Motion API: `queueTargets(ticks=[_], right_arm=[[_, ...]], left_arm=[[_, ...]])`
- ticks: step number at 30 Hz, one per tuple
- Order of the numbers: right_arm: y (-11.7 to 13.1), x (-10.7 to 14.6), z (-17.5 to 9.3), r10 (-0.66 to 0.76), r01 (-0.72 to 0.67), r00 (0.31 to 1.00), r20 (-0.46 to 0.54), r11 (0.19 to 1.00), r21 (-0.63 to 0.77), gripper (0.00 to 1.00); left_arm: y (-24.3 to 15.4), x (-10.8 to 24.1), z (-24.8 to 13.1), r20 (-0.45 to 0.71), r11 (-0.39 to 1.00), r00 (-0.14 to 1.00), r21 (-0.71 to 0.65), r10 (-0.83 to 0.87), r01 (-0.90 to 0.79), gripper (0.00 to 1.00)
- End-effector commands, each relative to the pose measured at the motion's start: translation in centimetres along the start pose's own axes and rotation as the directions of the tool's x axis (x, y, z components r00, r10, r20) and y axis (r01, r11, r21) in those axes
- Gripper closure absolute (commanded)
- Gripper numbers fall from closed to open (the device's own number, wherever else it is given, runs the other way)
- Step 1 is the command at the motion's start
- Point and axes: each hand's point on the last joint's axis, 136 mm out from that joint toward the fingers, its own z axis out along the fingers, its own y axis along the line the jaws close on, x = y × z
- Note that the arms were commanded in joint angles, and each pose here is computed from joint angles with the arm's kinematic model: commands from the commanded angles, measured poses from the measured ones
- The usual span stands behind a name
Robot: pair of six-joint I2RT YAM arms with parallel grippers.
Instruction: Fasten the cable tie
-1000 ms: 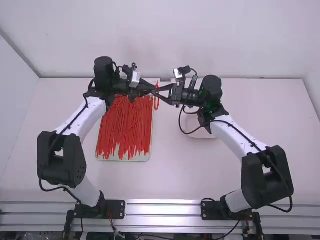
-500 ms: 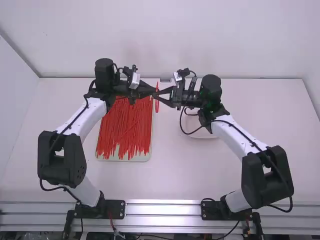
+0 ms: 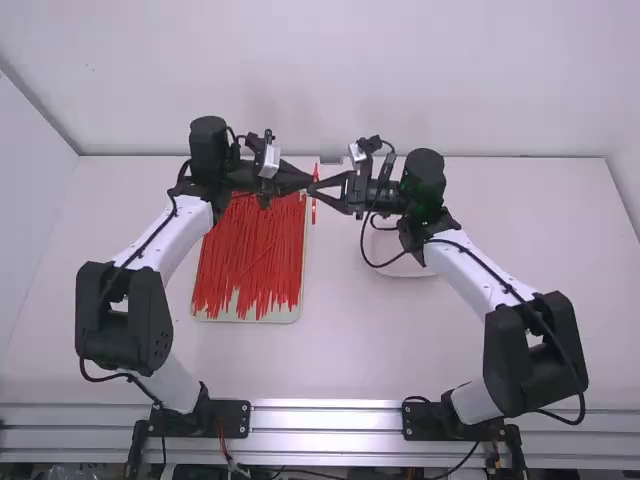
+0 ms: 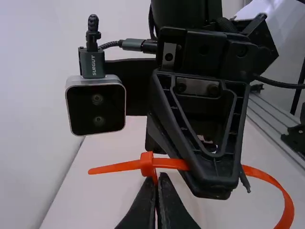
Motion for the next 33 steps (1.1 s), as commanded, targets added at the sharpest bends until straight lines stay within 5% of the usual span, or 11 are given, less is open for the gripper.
queueTargets(ticks=[1, 24, 26, 27, 30, 31, 33], right_arm=[[-0.3, -2.8, -1.5, -0.012, 0.009, 0.993, 0.118, 1.0, 0.027, 1.0], [-0.7, -4.3, -2.8, -0.017, 0.01, 0.984, 0.175, 0.999, 0.044, 0.98], [-0.5, -3.7, -2.7, -0.016, 0.011, 0.99, 0.141, 0.999, 0.035, 0.82], [-0.5, -3.5, -2.8, -0.015, 0.012, 0.992, 0.125, 0.999, 0.031, 0.63], [-0.4, -3.1, -3.1, -0.009, 0.007, 0.995, 0.098, 1.0, 0.024, 0.42], [-0.4, -3.0, -3.1, -0.01, 0.008, 0.996, 0.093, 1.0, 0.022, 0.01], [-0.4, -2.9, -3.0, -0.009, 0.007, 0.996, 0.085, 1.0, 0.02, 0.01]], left_arm=[[-1.6, -0.5, 0.5, 0.041, 0.996, 0.999, 0.089, 0.002, -0.006, 0.98], [-2.0, -1.0, 2.2, 0.043, 0.994, 0.999, 0.111, 0.003, -0.008, 0.98], [-1.2, -1.1, 1.8, 0.031, 0.997, 0.999, 0.077, -0.016, 0.013, 0.98], [-1.0, -1.2, 1.5, 0.03, 0.997, 0.999, 0.068, -0.023, 0.021, 0.98], [-0.8, -1.4, 1.2, 0.031, 0.998, 0.999, 0.063, -0.028, 0.026, 0.98], [-0.7, -1.5, 1.2, 0.031, 0.997, 0.999, 0.063, -0.035, 0.033, 0.98], [-1.0, -1.6, 1.4, 0.034, 0.996, 0.999, 0.078, -0.04, 0.037, 0.98]])
